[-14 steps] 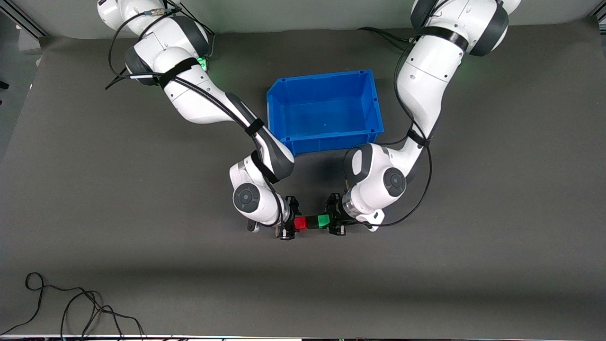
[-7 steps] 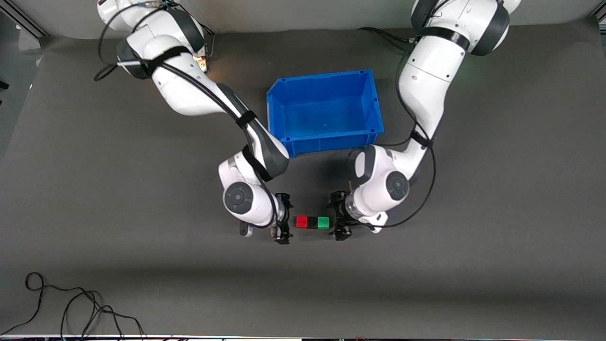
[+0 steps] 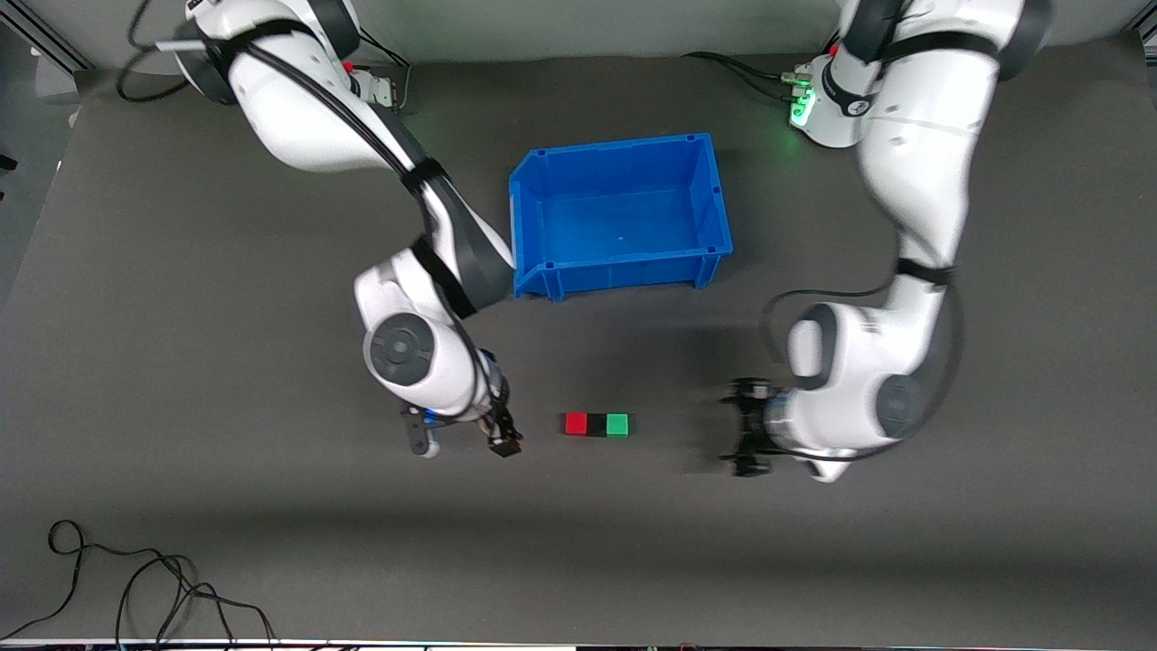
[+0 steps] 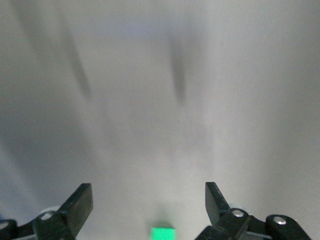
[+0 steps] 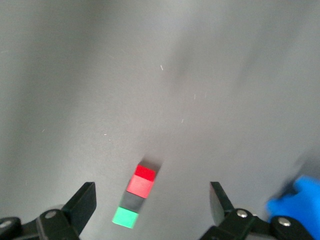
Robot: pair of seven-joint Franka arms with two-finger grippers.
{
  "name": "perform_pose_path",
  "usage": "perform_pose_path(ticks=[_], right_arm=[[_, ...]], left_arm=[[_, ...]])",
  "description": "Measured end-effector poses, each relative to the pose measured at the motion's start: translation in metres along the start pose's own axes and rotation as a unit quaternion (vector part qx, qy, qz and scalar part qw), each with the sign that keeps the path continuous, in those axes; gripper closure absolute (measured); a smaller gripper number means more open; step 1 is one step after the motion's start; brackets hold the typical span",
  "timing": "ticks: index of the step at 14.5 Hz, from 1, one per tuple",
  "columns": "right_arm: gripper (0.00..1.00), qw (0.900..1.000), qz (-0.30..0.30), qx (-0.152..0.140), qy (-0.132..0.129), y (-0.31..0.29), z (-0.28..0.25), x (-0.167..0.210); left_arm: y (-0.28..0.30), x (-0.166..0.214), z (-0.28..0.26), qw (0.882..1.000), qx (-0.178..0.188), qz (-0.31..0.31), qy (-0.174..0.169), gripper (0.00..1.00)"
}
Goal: Attach green and red cubes to black cube
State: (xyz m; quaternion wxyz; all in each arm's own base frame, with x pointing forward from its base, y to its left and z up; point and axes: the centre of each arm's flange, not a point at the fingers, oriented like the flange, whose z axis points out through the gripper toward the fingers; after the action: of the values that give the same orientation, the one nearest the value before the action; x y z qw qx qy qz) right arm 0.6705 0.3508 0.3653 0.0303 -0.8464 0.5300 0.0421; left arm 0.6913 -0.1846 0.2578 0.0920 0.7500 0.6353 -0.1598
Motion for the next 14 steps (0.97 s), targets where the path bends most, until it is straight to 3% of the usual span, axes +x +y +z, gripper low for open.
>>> perform_pose_path(ticks=[2,5,9,11,14], right_arm=[[0.0,0.998,-0.064,-0.024,-0.002,0.017,-0.039,0.027],[0.0,0.993,-0.119,-0.028,-0.002,0.042,-0.092,0.053],[0.0,0.976,-0.217,-0.018,0.0,0.079,-0.143,0.073],[0.0,0.966,-0.258,-0.002,0.002,0.102,-0.176,0.098],[0.0,0.955,-0.297,0.013,-0.001,0.146,-0.213,0.127]], left_arm=[[-0.017,0.047,-0.051,0.998,0.034,0.053,0.019,0.0],[-0.046,0.1,-0.125,0.987,0.071,0.136,0.048,0.0],[-0.085,0.117,-0.212,0.966,0.084,0.242,0.041,0.0],[-0.104,0.106,-0.245,0.949,0.095,0.297,0.037,0.0],[-0.126,0.086,-0.284,0.911,0.1,0.397,0.042,0.0]])
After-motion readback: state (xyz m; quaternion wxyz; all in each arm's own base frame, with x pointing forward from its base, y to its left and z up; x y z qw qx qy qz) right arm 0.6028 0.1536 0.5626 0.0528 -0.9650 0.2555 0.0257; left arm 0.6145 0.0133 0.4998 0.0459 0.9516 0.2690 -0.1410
